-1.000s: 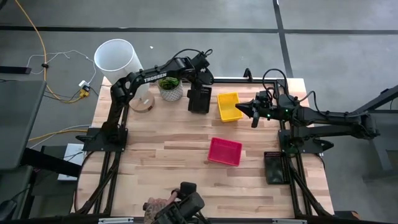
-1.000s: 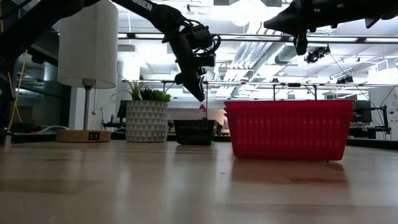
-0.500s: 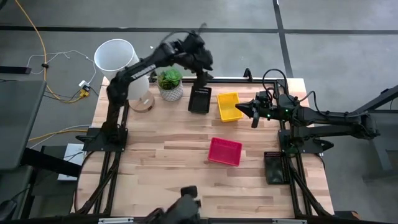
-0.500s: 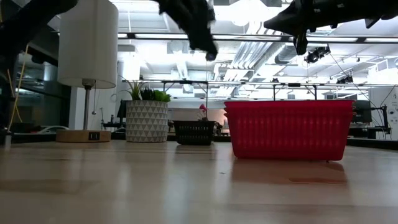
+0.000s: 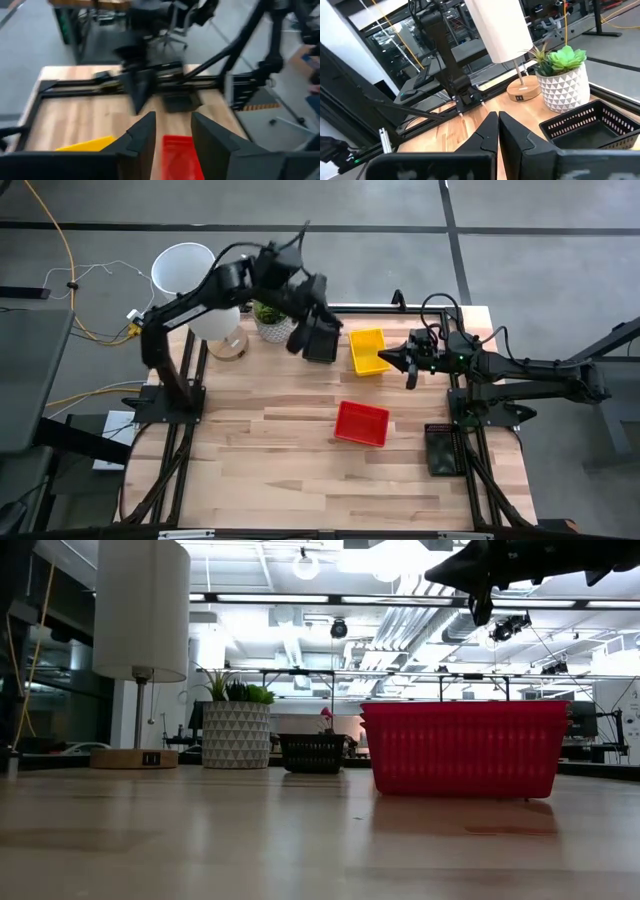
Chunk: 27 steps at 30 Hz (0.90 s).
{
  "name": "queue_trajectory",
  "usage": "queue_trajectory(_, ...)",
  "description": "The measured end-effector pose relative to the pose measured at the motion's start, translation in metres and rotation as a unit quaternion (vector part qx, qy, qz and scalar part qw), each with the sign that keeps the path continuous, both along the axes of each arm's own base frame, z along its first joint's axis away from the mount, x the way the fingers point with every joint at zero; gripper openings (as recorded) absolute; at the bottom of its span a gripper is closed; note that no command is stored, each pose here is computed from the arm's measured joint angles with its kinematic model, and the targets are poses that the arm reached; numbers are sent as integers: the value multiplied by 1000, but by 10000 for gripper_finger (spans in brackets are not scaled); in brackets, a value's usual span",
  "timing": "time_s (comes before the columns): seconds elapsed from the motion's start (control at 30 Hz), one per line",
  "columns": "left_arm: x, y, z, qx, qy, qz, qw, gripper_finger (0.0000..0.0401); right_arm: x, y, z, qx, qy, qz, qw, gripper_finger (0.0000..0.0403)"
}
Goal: Stack baskets by color
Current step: Stack the bottom black bin on top of the top black bin on the table
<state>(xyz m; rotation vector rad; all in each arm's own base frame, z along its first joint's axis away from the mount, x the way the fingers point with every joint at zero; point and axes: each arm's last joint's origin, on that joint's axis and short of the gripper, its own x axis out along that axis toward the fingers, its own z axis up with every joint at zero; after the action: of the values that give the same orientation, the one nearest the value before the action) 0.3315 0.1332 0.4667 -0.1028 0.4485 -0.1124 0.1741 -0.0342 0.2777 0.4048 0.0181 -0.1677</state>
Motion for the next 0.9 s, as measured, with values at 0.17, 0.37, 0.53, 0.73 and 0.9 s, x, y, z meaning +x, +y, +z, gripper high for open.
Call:
queue_trajectory(0.17, -13, -42, 0, 2, -54, -3, 999, 79, 0, 1, 0, 1, 0, 13, 1000, 2)
queue_trajectory(0.37, -58, -80, -27, -10, -175, 37, 984, 47, 0, 1, 0, -4, 0, 21, 1000, 2)
queue_trajectory(0.53, -95, -104, -72, -42, -263, 66, 962, 26, 0, 1, 0, -19, 2, 19, 1000, 2)
queue_trajectory(0.73, -130, -115, -121, -57, -312, 104, 943, 2, 0, 1, 0, -20, 3, 16, 1000, 2)
queue_trajectory(0.9, -150, -117, -150, -58, -327, 110, 937, 1, 0, 1, 0, -20, 2, 16, 1000, 2)
